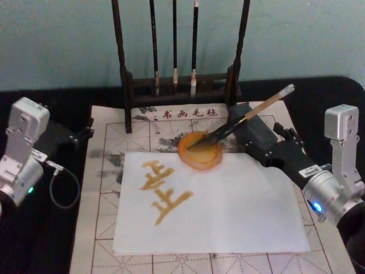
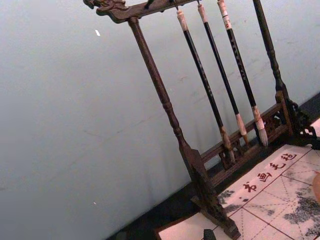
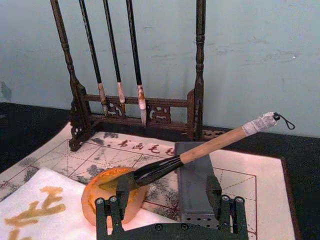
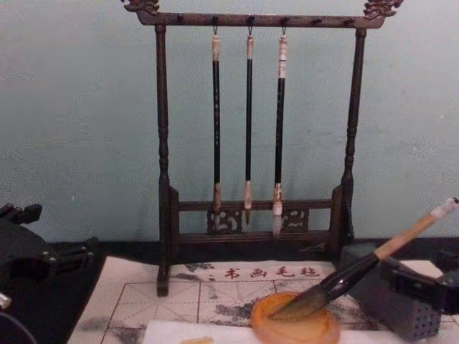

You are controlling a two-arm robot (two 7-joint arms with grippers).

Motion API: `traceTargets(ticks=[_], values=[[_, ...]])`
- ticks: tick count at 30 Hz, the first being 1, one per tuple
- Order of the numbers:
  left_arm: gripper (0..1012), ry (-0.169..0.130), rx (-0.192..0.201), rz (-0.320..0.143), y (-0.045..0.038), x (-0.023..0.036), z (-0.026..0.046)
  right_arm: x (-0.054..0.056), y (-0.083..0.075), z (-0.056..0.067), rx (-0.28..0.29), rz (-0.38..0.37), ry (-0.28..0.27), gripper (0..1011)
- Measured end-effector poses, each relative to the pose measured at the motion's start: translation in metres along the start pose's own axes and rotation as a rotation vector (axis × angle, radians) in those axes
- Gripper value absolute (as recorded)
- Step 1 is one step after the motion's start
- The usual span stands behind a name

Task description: Pick up the brush from the inkstone, write on the paper, then place the brush back to its original position.

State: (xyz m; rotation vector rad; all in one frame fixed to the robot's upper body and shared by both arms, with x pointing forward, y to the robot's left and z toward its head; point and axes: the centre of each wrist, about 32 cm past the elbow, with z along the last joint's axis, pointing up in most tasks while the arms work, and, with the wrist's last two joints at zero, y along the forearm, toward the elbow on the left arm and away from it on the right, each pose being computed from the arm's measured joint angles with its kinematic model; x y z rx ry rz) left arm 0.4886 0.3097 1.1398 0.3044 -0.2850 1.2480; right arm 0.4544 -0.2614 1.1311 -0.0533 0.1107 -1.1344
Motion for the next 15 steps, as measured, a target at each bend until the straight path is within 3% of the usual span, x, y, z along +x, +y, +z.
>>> traceTargets(ticks=[15], values=[[1001, 0.0, 0.0, 0.0, 0.0, 0.0, 0.0, 0.0, 0.0, 0.0, -0.001, 0.0, 0.001, 1002]])
